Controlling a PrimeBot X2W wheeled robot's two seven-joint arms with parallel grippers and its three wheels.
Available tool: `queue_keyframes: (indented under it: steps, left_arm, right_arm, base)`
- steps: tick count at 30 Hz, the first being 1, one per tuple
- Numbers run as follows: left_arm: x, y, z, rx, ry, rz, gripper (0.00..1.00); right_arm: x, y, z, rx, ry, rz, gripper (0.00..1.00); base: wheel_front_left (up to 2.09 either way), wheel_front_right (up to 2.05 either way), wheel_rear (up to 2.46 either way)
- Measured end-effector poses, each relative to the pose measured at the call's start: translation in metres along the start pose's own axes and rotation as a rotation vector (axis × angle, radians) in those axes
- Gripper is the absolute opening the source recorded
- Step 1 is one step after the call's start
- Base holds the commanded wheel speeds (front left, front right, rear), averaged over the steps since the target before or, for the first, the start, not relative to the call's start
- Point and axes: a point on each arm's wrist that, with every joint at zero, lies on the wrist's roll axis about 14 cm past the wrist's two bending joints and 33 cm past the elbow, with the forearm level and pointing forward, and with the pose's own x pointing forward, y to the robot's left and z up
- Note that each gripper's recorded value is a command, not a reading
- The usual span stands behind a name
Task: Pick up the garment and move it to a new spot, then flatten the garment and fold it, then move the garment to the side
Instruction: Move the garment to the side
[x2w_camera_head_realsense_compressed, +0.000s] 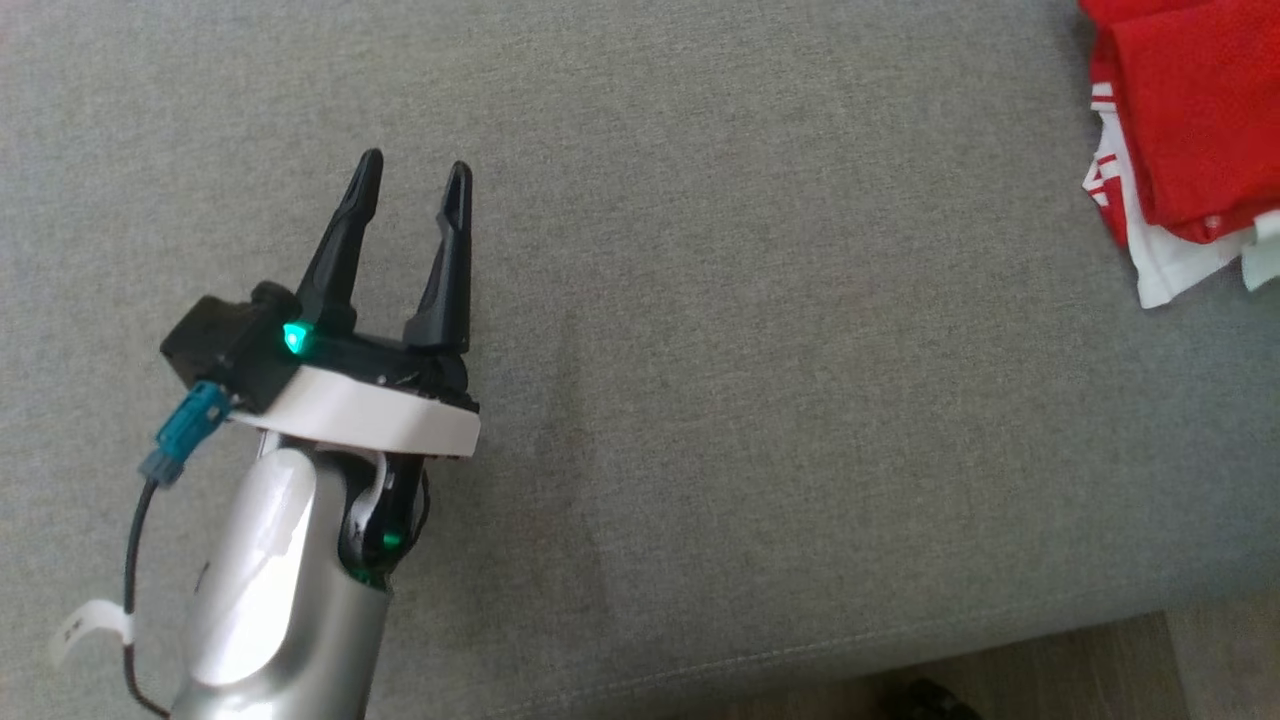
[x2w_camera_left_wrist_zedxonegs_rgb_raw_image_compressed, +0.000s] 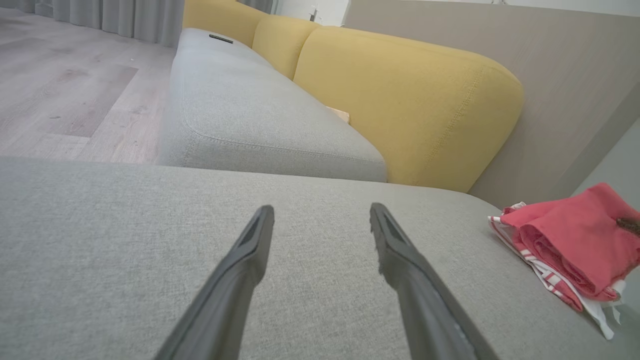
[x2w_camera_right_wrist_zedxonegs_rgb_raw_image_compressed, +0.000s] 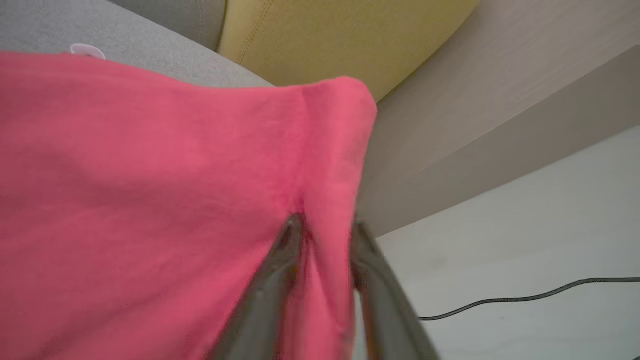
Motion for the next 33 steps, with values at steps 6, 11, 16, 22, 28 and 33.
queue_keyframes:
  steps: [6,11,16,22,28,33]
  left_arm:
    - [0.001,-0.005,0.009,0.010,-0.018,-0.010,1.00]
    - [-0.002,-0.011,0.024,0.026,-0.046,-0.019,1.00]
    - [-0.011,-0.016,0.048,0.032,-0.095,-0.014,1.00]
    - [-0.034,-0.014,0.072,0.040,-0.144,0.020,1.00]
    - [-0.061,-0.009,0.090,0.064,-0.178,0.062,1.00]
    - [-0.083,-0.005,0.086,0.057,-0.163,0.099,1.00]
  right_arm:
    - [-0.007,-0.005,0.019,0.037,-0.055,-0.030,1.00]
    - [-0.022,0.002,0.050,0.075,-0.156,-0.028,1.00]
    - [-0.048,0.025,0.106,0.198,-0.336,0.028,1.00]
    - [-0.100,0.060,0.161,0.397,-0.566,0.124,1.00]
    - [-0.148,0.100,0.163,0.577,-0.670,0.214,1.00]
    - [-0.169,0.125,0.147,0.644,-0.677,0.260,1.00]
  base:
    - [0.00,0.00,0.00]
    - [0.00,0.00,0.00]
    - [0.00,0.00,0.00]
    - [0.00,0.00,0.00]
    - [0.00,0.00,0.00]
    - [0.00,0.00,0.00]
